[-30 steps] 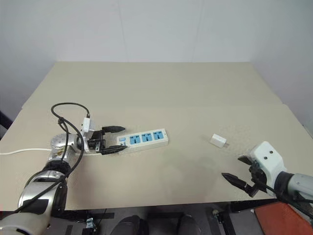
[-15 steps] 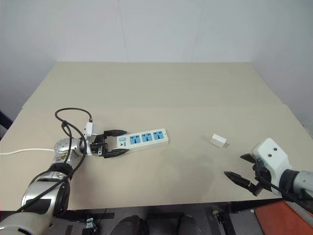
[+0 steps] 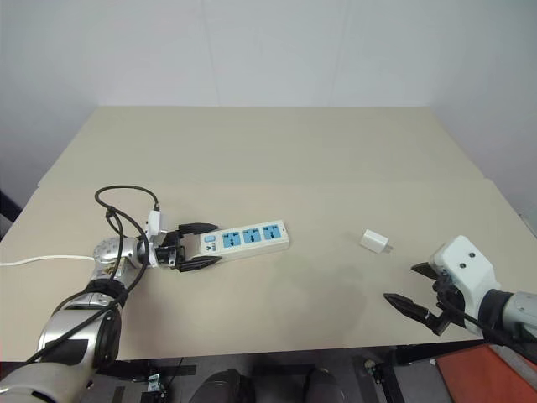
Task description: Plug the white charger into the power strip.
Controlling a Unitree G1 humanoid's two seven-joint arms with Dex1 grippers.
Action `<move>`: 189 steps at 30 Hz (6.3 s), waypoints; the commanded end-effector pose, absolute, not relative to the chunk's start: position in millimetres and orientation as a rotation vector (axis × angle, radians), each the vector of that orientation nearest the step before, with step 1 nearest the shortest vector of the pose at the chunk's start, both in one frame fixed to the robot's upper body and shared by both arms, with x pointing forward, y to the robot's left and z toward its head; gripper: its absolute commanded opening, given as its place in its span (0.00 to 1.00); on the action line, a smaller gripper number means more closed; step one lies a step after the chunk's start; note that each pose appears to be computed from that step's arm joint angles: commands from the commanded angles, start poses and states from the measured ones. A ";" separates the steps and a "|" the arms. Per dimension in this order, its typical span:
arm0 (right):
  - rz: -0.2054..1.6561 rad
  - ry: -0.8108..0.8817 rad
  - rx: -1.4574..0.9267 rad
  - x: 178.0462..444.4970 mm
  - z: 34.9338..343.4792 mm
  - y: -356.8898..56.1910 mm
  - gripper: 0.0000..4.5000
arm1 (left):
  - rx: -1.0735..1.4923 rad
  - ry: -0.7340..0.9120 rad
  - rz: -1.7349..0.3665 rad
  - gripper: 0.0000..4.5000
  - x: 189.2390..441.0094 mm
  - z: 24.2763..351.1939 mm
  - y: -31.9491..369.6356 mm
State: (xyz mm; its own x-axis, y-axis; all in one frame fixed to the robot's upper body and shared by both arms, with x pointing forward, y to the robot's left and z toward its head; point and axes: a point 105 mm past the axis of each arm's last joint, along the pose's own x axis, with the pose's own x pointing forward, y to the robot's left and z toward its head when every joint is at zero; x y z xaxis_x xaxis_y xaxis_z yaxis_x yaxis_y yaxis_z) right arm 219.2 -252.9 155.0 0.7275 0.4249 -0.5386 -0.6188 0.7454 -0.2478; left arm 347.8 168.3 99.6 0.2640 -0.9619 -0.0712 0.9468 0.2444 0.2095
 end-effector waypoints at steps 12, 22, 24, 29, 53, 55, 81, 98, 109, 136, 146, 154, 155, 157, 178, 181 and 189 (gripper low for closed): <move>0.593 0.437 -0.466 221.8 165.9 -249.3 1.00 | 0.255 -0.031 -1.282 0.91 350.0 93.2 169.8; 0.597 0.431 -0.464 222.9 165.8 -247.5 1.00 | 0.270 -0.022 -1.281 0.72 351.2 93.4 169.2; 0.598 0.426 -0.466 224.1 166.8 -246.8 1.00 | 0.281 -0.029 -1.296 0.72 350.9 95.6 167.9; 0.641 0.463 -0.471 231.5 180.6 -242.9 1.00 | 0.308 -0.014 -1.354 0.72 349.0 96.6 161.4; 0.685 0.874 -0.844 370.8 211.5 -209.1 1.00 | 0.430 -0.070 -1.490 0.72 348.1 94.9 104.1; 0.682 0.903 -0.863 375.0 210.3 -211.8 1.00 | 0.437 -0.062 -1.497 0.72 347.0 92.6 103.4; 0.694 1.067 -0.790 380.2 158.6 -220.0 1.00 | 0.413 -0.032 -1.527 0.72 343.0 88.8 103.8; 0.687 1.089 -0.777 384.1 155.3 -217.9 0.27 | 0.409 -0.018 -1.528 0.72 340.4 84.3 105.1; 0.816 0.850 -0.790 370.2 201.9 -193.8 0.26 | 0.379 0.004 -1.588 0.72 334.5 90.7 106.7; 1.518 -0.206 0.135 289.6 198.4 -67.1 0.26 | 0.352 0.085 -1.542 0.72 306.9 84.1 101.7; 1.557 -0.225 0.100 298.4 182.0 -51.8 0.26 | 0.304 0.142 -1.446 0.72 304.1 76.3 107.2; 1.575 -0.168 0.112 301.8 155.0 -48.0 0.26 | 0.302 0.147 -1.446 0.72 300.4 73.2 106.2; 1.575 -0.165 0.112 302.6 152.9 -47.6 0.26 | 0.302 0.147 -1.445 0.72 300.5 73.4 106.4; 1.577 -0.164 0.109 304.2 148.8 -46.9 0.26 | 0.301 0.149 -1.443 0.72 300.4 73.7 107.3; 1.534 -0.192 0.080 321.7 136.2 -58.9 0.26 | 0.295 0.162 -1.436 0.72 296.1 74.0 113.2; 1.533 -0.190 0.074 322.0 132.7 -60.6 0.26 | 0.295 0.164 -1.435 0.72 295.7 74.0 113.7; 1.527 -0.200 0.079 321.7 126.0 -58.7 0.26 | 0.283 0.158 -1.426 0.72 295.5 75.3 114.2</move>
